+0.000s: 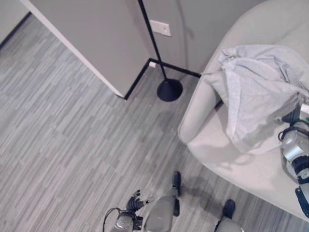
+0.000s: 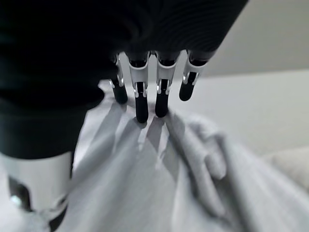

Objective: Hang the clothes on the sofa on the clothes rack.

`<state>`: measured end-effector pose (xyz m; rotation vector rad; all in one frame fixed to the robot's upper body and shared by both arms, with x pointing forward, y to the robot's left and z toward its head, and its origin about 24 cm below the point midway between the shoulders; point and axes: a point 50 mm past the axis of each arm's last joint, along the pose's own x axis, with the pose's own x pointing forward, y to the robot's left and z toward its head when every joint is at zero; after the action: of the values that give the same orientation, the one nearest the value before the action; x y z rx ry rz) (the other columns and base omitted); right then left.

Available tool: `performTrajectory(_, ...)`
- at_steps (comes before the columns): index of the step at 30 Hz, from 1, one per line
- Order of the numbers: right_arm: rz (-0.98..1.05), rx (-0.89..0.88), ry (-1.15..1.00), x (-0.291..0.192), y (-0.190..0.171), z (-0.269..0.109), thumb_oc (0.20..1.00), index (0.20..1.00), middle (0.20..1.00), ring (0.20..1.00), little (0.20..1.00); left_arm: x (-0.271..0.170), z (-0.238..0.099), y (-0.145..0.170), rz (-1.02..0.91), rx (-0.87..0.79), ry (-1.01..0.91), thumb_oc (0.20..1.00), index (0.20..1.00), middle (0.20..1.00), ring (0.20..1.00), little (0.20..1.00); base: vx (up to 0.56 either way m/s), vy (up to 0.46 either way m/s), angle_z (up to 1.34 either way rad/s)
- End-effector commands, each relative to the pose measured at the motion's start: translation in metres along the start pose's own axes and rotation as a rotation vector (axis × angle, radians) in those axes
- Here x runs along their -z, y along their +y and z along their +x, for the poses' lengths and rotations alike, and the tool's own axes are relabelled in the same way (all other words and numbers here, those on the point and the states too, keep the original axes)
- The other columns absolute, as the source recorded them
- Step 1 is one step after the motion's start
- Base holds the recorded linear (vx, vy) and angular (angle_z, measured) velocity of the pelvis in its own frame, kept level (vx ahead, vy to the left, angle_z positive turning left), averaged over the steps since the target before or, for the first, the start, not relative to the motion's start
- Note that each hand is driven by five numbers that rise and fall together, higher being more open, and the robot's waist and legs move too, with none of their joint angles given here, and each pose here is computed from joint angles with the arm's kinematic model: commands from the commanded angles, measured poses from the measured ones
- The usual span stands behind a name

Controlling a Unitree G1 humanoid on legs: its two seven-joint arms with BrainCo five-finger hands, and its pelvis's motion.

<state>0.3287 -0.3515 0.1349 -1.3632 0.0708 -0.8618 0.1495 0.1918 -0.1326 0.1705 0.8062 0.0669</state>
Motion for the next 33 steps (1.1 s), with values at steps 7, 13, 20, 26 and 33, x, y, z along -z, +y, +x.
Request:
performTrajectory(7, -0.055, 0.147, 0.055, 0.015, -0.024, 0.017, 1.000, 1.000, 1.000, 1.000, 1.000, -0.028, 0.004, -0.005, 0.113, 0.018, -0.146, 1.000, 1.000, 1.000, 1.000, 1.000, -0.03, -0.002, -0.01)
performTrajectory(13, -0.031, 0.049, 0.177, 0.035, -0.010, 0.013, 1.000, 1.000, 1.000, 1.000, 1.000, -0.040, 0.004, -0.008, 0.135, 0.035, -0.208, 1.000, 1.000, 1.000, 1.000, 1.000, -0.04, 0.024, -0.04)
performTrajectory(20, 0.054, -0.028, 0.294, 0.051, -0.010, 0.016, 1.000, 1.000, 1.000, 1.000, 1.000, -0.048, 0.004, -0.012, 0.158, 0.062, -0.241, 1.000, 1.000, 1.000, 1.000, 1.000, -0.02, 0.028, -0.06)
performTrajectory(26, 0.088, -0.012, 0.394, 0.077, -0.028, 0.024, 1.000, 1.000, 1.000, 1.000, 1.000, -0.058, 0.000, -0.013, 0.222, 0.073, -0.312, 1.000, 1.000, 1.000, 1.000, 1.000, 0.00, 0.001, 0.01)
performTrajectory(33, 0.051, -0.002, 0.479, 0.101, -0.039, 0.023, 1.000, 1.000, 1.000, 1.000, 1.000, -0.070, -0.001, -0.013, 0.252, 0.071, -0.372, 1.000, 1.000, 1.000, 1.000, 1.000, 0.00, 0.000, 0.00)
